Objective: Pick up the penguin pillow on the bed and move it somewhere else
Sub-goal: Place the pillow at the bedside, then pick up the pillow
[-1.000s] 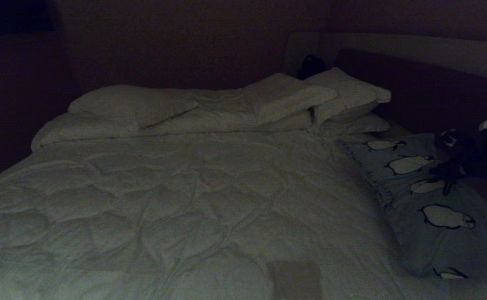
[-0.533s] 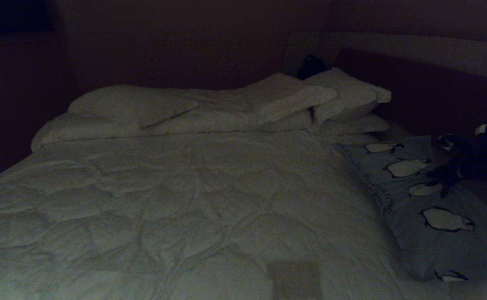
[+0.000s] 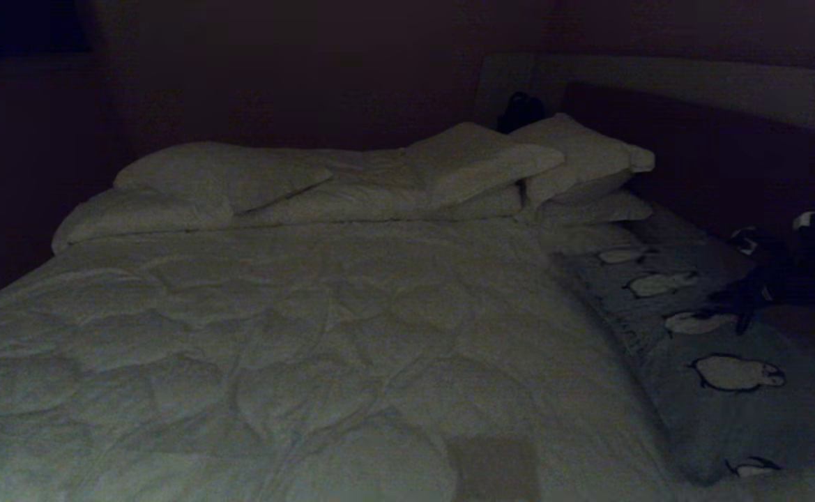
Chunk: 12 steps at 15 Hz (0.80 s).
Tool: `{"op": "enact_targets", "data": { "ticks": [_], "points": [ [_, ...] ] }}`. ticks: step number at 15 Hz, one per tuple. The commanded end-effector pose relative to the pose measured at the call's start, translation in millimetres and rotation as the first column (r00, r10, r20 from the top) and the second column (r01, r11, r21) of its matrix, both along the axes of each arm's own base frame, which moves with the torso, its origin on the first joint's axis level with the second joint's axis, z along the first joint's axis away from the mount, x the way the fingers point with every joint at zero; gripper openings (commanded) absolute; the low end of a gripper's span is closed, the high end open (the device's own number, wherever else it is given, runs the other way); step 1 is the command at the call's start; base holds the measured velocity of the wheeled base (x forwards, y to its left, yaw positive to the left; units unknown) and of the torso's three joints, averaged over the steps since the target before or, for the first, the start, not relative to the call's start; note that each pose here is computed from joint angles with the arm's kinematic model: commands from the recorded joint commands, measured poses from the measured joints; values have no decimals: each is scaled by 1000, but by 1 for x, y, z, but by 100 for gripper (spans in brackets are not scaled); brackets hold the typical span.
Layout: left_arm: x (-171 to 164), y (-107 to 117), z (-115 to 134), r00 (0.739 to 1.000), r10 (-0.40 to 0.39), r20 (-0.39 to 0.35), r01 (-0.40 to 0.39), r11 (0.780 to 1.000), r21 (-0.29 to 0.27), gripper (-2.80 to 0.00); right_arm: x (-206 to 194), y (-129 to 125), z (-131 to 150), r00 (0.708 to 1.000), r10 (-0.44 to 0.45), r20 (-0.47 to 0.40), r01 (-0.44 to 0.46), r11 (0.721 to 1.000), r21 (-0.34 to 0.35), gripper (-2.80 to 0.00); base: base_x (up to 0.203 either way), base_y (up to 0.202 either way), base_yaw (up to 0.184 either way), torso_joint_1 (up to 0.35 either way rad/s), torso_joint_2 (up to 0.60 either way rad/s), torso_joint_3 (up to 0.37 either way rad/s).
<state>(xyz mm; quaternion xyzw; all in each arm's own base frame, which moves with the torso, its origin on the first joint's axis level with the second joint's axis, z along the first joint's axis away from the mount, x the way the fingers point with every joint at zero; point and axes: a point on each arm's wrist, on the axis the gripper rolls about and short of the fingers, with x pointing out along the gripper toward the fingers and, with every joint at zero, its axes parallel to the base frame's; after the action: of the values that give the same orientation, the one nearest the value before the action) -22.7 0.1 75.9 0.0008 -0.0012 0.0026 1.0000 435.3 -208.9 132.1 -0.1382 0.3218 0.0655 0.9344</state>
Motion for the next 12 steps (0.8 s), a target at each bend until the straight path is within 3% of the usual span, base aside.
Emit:
{"op": "enact_targets", "data": {
  "ticks": [1, 6, 11, 12],
  "points": [
    [0, 0, 0, 1000, 1, 1, -1, 1000, 0, -280, -3, 2, 7, 1000, 4, 4, -4, 1000, 0, 0, 0, 0, 0, 0, 0, 0],
    [0, 0, 0, 1000, 1, 1, -1, 1000, 0, -280, -33, 18, 60, 999, 27, 20, -28, 999, 28, 0, 0, 0, 0, 0, 0, 0],
    [0, 0, 0, 1000, 1, -1, -1, 1000, 0, -280, -90, 48, 137, 993, 79, 85, -93, 982, 163, 0, 0, 0, 0, 0, 0, 0],
    [0, 0, 0, 1000, 1, 1, -1, 1000, 0, -280, -102, 54, 151, 995, 51, 91, -69, 976, 205, -280, 0, 0, 0, 0, 0, 0]
  ]
}}
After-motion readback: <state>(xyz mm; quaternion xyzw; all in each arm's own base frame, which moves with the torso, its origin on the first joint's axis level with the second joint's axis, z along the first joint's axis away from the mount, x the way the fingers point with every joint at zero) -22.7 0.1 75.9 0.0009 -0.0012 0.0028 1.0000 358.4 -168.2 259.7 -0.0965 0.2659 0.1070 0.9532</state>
